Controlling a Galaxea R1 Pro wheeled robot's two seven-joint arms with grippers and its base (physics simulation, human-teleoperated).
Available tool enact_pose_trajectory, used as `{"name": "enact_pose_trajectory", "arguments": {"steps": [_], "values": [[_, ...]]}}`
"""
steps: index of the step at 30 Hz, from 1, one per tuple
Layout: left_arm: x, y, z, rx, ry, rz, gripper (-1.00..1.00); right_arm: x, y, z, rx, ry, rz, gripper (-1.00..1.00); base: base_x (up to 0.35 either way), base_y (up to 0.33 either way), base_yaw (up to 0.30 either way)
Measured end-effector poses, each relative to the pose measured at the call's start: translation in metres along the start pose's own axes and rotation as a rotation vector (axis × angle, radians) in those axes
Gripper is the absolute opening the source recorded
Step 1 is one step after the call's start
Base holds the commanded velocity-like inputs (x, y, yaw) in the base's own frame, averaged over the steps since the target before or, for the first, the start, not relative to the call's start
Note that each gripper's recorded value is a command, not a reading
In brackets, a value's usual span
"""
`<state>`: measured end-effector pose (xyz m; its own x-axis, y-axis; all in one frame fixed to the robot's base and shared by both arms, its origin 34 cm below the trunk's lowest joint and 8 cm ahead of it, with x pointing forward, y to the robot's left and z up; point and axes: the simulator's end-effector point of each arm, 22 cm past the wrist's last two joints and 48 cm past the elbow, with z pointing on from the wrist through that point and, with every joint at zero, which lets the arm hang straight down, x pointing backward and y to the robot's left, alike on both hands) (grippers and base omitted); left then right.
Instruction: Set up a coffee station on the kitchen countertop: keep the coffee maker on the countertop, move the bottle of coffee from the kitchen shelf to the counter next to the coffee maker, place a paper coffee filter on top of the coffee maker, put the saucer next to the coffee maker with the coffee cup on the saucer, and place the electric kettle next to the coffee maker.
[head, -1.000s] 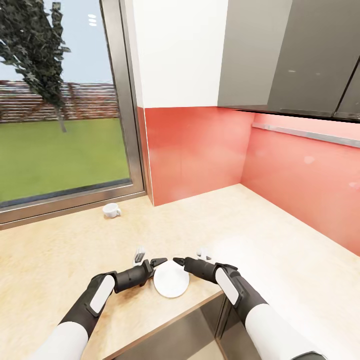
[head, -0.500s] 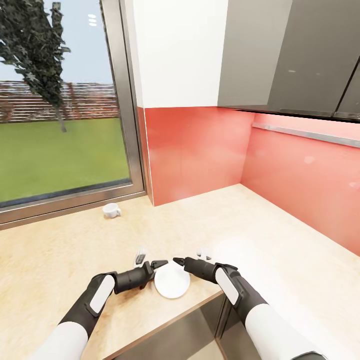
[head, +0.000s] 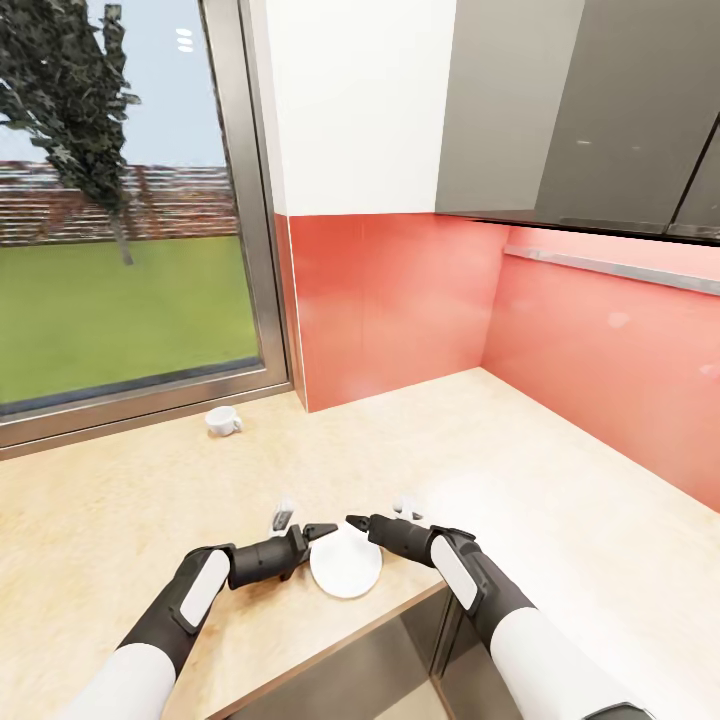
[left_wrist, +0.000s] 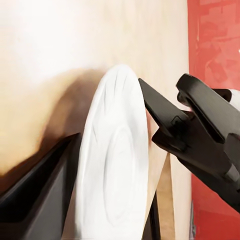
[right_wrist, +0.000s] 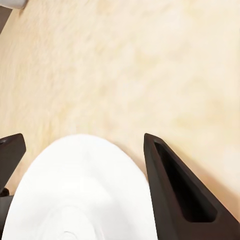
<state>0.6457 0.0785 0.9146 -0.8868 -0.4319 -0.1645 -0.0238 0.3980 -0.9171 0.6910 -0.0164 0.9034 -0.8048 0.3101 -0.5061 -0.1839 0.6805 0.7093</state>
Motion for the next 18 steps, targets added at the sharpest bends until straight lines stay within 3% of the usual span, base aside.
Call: {"name": "enact_pose_trajectory", "arguments": {"steps": [3,7,18], "values": [[0.002,0.000,0.000,-0.001,0.009,-0.006,1.00,0.000,0.000,0.000,0.000,0.000,0.000,1.00,0.000,0.000,0.000],[0.015,0.000,0.000,-0.004,0.065,-0.037,1.00,0.000,0.000,0.000,0.000,0.000,0.000,1.00,0.000,0.000,0.000],[0.019,0.002,-0.003,-0.009,0.094,-0.058,1.00,0.000,0.000,0.000,0.000,0.000,0.000,1.00,0.000,0.000,0.000]]}}
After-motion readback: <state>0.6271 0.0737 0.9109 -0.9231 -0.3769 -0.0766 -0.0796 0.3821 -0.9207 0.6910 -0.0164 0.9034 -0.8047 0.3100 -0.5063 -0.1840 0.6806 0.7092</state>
